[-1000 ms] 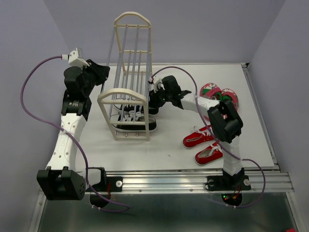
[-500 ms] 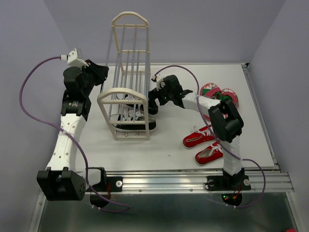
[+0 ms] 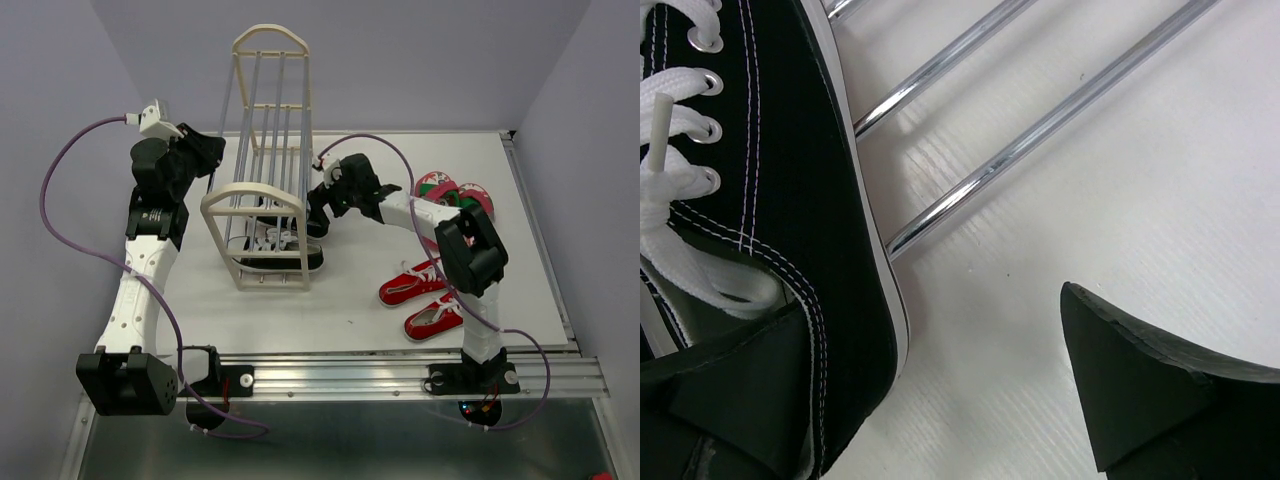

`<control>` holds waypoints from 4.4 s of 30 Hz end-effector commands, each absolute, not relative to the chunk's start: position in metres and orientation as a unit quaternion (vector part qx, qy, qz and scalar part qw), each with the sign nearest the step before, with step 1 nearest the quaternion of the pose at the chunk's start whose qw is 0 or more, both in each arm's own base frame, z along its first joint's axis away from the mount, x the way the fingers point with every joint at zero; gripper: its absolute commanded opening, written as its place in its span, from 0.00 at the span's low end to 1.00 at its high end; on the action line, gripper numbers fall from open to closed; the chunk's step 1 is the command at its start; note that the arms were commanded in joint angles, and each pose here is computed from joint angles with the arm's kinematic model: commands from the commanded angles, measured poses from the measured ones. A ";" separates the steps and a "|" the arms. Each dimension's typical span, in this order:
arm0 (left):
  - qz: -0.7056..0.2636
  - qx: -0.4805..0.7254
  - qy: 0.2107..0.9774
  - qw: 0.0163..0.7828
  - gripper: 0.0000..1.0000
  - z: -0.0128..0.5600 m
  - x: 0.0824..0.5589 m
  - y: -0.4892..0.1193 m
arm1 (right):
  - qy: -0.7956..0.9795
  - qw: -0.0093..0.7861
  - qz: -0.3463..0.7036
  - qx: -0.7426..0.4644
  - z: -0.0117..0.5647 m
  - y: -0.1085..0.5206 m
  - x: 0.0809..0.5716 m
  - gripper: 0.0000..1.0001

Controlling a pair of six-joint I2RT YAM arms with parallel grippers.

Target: Place and organize the shoes onto the shoe shelf

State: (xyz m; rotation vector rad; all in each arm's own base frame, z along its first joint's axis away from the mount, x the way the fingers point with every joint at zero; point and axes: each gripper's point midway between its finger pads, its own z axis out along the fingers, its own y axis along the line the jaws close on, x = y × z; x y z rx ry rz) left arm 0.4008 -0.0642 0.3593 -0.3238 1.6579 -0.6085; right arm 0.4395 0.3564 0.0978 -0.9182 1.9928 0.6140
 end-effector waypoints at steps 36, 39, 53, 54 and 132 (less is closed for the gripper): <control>-0.241 -0.119 0.766 0.584 0.15 0.314 0.403 -0.069 | 0.832 0.494 0.250 -0.041 0.224 0.201 0.442 1.00; -0.240 -0.119 0.764 0.587 0.15 0.315 0.402 -0.069 | 0.857 0.453 0.239 -0.062 0.190 0.201 0.432 1.00; -0.238 -0.119 0.763 0.589 0.15 0.317 0.401 -0.068 | 0.907 0.361 0.161 -0.145 0.079 0.282 0.422 1.00; -0.238 -0.119 0.764 0.588 0.15 0.316 0.401 -0.068 | 0.909 0.357 0.159 -0.142 0.075 0.283 0.424 1.00; -0.245 -0.121 0.760 0.590 0.15 0.320 0.402 -0.070 | 0.855 0.405 0.193 -0.261 0.114 0.356 0.387 1.00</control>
